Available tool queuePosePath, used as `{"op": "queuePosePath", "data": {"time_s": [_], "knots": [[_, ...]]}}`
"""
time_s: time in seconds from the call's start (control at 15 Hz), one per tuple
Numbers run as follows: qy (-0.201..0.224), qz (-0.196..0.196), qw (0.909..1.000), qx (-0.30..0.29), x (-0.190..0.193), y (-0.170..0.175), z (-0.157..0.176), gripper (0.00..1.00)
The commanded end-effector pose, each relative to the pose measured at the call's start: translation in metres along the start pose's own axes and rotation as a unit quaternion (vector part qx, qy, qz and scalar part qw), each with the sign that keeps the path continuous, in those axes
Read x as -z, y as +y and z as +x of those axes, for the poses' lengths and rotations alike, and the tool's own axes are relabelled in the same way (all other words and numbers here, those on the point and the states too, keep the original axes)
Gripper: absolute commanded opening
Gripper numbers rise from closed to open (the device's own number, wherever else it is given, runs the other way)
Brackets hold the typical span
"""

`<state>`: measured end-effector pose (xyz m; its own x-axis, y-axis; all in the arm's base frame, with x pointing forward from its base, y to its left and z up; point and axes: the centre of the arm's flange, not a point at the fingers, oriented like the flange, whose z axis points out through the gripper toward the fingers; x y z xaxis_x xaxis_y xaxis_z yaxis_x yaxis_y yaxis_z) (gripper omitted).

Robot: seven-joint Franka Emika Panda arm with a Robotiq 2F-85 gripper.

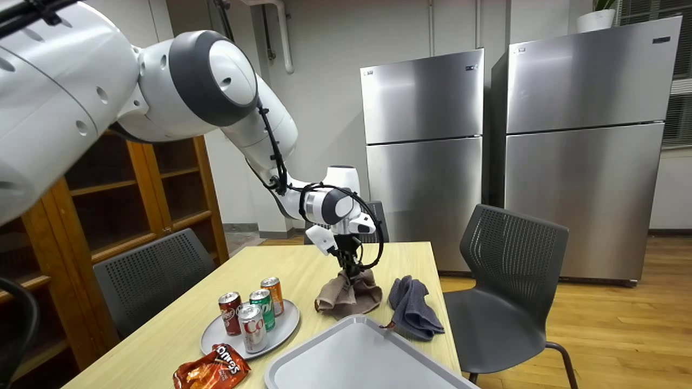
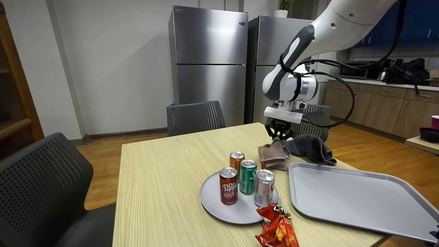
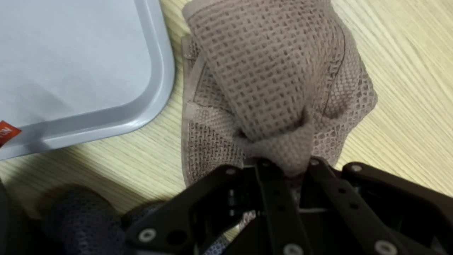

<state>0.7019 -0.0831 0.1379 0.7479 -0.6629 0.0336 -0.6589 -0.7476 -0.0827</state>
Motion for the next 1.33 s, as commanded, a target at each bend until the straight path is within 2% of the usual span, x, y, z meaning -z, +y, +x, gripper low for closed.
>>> {"op": "queuePosePath", "data": {"time_s": [0.0, 0.13, 0.2, 0.33, 0.8, 1.0, 1.27], "knots": [[-0.004, -0.018, 0.9998, -0.01, -0.005, -0.012, 0.01, 0.03], [-0.008, -0.019, 0.9997, -0.009, -0.007, -0.011, 0.009, 0.03], [-0.011, -0.021, 0.9997, -0.008, -0.006, -0.01, 0.008, 0.36], [-0.012, -0.018, 0.9998, 0.001, 0.001, -0.008, 0.003, 0.44], [0.006, 0.0, 0.9997, 0.023, 0.05, 0.001, -0.008, 0.97], [0.001, -0.001, 0.9994, 0.036, 0.072, 0.006, -0.014, 1.0], [-0.012, -0.029, 0.9984, 0.048, 0.092, 0.021, -0.028, 1.0]]}}
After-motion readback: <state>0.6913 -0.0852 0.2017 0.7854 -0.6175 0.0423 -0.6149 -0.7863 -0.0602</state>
